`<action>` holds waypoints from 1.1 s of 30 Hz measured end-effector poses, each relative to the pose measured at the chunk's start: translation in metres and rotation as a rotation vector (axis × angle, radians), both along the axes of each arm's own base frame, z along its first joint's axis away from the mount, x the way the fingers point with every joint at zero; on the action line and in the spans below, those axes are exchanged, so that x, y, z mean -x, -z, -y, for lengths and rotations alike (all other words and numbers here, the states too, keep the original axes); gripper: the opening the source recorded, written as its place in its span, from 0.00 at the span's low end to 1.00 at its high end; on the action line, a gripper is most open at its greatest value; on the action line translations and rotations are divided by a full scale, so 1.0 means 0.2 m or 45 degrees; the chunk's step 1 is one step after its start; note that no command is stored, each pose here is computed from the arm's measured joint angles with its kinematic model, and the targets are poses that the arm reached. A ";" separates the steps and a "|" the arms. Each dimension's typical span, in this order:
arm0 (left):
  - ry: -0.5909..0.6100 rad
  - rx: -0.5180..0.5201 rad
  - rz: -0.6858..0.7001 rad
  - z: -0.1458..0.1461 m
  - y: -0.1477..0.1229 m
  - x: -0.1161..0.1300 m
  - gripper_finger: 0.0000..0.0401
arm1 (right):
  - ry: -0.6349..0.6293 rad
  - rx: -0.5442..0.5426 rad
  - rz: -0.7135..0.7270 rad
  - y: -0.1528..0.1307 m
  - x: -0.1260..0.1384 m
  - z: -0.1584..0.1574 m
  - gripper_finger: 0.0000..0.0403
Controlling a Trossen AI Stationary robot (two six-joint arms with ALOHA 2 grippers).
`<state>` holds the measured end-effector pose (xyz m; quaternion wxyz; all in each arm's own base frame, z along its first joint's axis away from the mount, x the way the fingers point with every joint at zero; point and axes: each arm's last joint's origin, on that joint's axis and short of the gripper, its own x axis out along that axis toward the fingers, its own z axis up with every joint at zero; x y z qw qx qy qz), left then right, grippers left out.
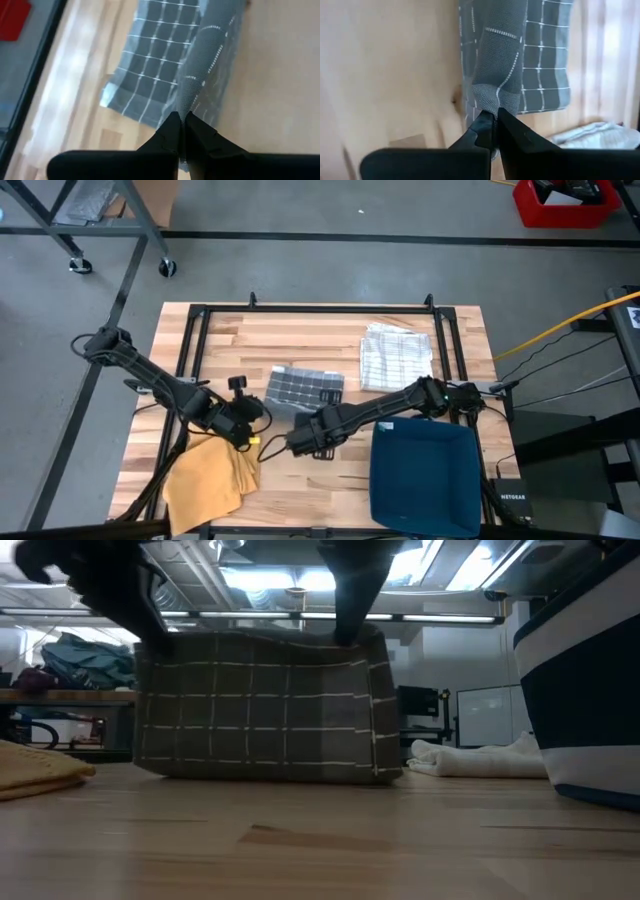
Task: Fold towel
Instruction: Fold the gray towel
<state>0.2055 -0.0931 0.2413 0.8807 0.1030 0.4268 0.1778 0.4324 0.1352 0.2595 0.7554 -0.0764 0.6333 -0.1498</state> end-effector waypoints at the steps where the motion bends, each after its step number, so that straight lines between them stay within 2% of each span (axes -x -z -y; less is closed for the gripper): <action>1: -0.017 -0.008 0.004 -0.01 0.00 -0.01 0.01 | 0.001 0.006 -0.003 0.00 0.00 0.00 0.04; 8: -0.109 -0.031 0.009 -0.09 0.00 -0.04 0.02 | 0.032 0.123 -0.008 -0.01 0.00 0.07 0.05; 14: -0.140 -0.049 -0.007 -0.14 0.00 -0.05 0.01 | 0.071 0.119 -0.022 0.00 -0.02 0.15 0.05; 18: -0.147 -0.033 -0.014 -0.15 0.00 -0.06 0.01 | 0.087 0.038 -0.046 0.00 -0.03 0.17 0.05; 25: 0.036 0.209 -0.119 -0.07 0.01 -0.04 0.01 | 0.038 -0.192 -0.097 0.01 -0.01 0.07 0.02; 33: 0.284 0.473 -0.177 0.13 0.01 0.03 0.01 | -0.104 -0.386 -0.028 0.01 0.01 -0.16 0.02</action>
